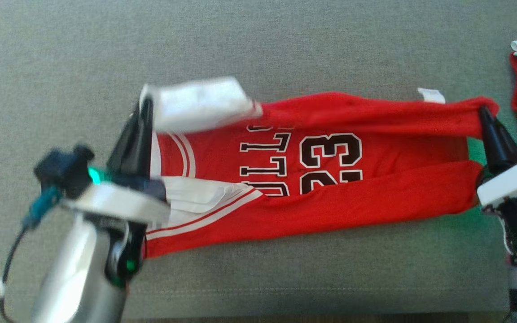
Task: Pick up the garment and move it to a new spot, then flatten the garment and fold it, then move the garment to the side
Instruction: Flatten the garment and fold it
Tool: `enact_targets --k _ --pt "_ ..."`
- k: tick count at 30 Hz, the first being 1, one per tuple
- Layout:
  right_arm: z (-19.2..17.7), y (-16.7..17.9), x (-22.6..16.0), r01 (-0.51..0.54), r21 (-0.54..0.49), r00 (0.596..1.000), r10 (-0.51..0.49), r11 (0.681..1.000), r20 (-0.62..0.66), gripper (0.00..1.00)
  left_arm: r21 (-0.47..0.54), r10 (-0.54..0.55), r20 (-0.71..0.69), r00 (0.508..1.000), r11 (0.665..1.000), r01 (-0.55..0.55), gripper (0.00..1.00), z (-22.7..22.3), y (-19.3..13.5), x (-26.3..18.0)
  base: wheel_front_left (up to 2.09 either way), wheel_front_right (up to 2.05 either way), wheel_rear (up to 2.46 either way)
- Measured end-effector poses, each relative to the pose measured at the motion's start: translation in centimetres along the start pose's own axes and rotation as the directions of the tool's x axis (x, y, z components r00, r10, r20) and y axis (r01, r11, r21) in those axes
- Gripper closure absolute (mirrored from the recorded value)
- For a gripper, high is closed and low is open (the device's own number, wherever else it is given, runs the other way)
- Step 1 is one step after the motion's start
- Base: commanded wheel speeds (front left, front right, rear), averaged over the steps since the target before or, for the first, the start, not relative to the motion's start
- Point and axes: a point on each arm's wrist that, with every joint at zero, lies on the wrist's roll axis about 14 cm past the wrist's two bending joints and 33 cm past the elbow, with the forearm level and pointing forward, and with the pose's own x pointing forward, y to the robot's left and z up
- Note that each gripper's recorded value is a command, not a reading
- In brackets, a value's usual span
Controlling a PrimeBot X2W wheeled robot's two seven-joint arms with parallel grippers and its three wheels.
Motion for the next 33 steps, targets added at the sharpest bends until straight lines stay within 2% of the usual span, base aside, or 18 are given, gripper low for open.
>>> enact_targets --k 6,11,12,14,15,16,17,24,33 --pt "-0.5 0.1 -0.7 0.000 0.013 1.000 0.000 1.000 0.010 1.00 -0.078 0.056 -0.122 0.991 0.995 -0.066 1.00 -2.4 -0.2 -4.6 0.00 0.00 0.00" --pt "-1.6 -0.3 -1.6 0.014 0.024 1.000 -0.014 1.000 0.005 1.00 -0.121 0.100 -0.196 0.976 0.985 -0.125 1.00 -3.7 0.0 -6.8 0.00 0.00 0.00" --pt "-2.1 -0.3 -1.8 0.019 0.030 1.000 -0.019 0.999 -0.005 0.90 -0.127 0.107 -0.206 0.973 0.983 -0.135 1.00 -4.0 0.1 -7.2 0.00 0.00 0.00" --pt "-3.2 -0.5 -2.3 0.028 0.041 0.999 -0.027 0.999 -0.028 0.57 -0.153 0.118 -0.237 0.964 0.976 -0.157 1.00 -4.8 0.2 -7.7 0.00 0.00 0.00" --pt "-3.7 -0.4 -2.4 0.031 0.038 0.999 -0.029 0.999 -0.038 0.16 -0.168 0.123 -0.252 0.960 0.971 -0.169 0.73 -5.4 0.2 -7.9 0.00 0.00 0.00" --pt "-4.1 -0.4 -2.6 0.032 0.031 0.999 -0.031 0.999 -0.041 0.00 -0.182 0.125 -0.266 0.956 0.967 -0.177 0.11 -5.8 0.2 -8.1 0.00 0.00 0.00" --pt "-4.3 -0.3 -2.8 0.033 0.026 0.999 -0.032 0.999 -0.043 0.00 -0.189 0.129 -0.277 0.952 0.964 -0.185 0.00 -6.2 0.3 -8.2 0.00 0.00 0.00" --pt "-4.5 0.2 -4.9 0.037 -0.051 0.999 -0.036 0.998 0.006 0.00 -0.168 0.163 -0.244 0.956 0.964 -0.207 0.00 -6.4 1.0 -8.6 0.00 0.00 0.00" --pt "0.8 3.7 -6.5 0.007 -0.233 0.966 0.054 0.973 0.252 0.00 -0.035 0.221 -0.040 0.975 0.974 -0.222 0.00 -1.5 2.0 -7.3 0.00 0.00 0.00"
